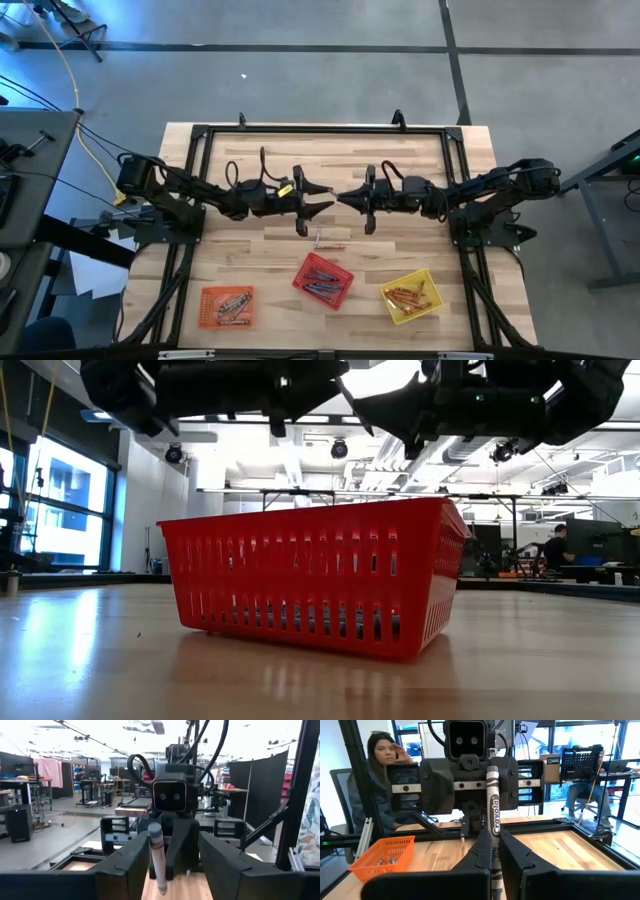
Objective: Sort crayons
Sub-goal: Put the gray crayon into the orange bin
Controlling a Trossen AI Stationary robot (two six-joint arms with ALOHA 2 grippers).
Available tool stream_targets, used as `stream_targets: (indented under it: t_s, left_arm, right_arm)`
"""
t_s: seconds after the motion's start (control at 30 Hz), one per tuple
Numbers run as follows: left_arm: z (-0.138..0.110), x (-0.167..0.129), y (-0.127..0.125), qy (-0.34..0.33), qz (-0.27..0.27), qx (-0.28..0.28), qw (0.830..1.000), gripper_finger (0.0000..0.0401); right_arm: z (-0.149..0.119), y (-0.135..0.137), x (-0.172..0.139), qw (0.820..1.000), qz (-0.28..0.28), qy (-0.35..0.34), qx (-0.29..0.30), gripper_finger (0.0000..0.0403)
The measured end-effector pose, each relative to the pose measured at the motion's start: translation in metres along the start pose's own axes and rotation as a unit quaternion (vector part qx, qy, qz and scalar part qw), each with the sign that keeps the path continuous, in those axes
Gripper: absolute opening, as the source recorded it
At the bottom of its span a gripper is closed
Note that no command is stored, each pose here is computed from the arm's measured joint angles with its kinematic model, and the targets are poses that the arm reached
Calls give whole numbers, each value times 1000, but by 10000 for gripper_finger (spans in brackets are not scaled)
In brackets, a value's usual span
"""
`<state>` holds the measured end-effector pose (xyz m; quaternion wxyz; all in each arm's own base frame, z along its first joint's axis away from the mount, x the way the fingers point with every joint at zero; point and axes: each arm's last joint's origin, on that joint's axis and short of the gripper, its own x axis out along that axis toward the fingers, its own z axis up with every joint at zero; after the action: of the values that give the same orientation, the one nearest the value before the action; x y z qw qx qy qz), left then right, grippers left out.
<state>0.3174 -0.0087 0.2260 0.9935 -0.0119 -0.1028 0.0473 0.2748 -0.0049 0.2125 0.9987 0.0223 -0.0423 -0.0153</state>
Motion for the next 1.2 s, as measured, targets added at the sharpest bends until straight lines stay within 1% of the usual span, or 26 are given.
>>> stream_targets:
  t_s: [0.2,0.33,0.43,0.5,0.6,0.77,0.8,0.93,1.07,1.2]
  left_arm:
    - [6,5,-1,-9,2,-10,1000,168]
    - [7,10,-1,6,2,0,1000,164]
    - [7,14,-2,27,4,0,1000,154]
    - [7,15,-2,34,8,1,999,141]
    - [8,16,-1,31,18,1,999,107]
    - [8,16,0,31,34,0,999,19]
    - [8,16,0,31,37,-1,999,12]
    - [8,16,0,31,46,-3,998,9]
    - [8,16,0,33,48,-3,998,6]
    - [7,16,1,35,50,-1,998,4]
  right_arm:
    - [0,0,0,1000,0,-2,0,4]
    - [1,0,0,1000,0,-6,0,4]
    - [2,0,0,1000,1,-11,0,4]
    - [2,0,0,1000,1,-11,0,5]
    - [2,0,0,1000,1,-11,0,5]
    - [2,0,0,1000,1,-11,-1,5]
    - [2,0,0,1000,2,-11,-1,5]
    - [2,0,0,1000,1,-11,1,6]
    - [2,-1,0,1000,-12,-11,14,26]
    - [1,-1,0,1000,-18,-9,2,79]
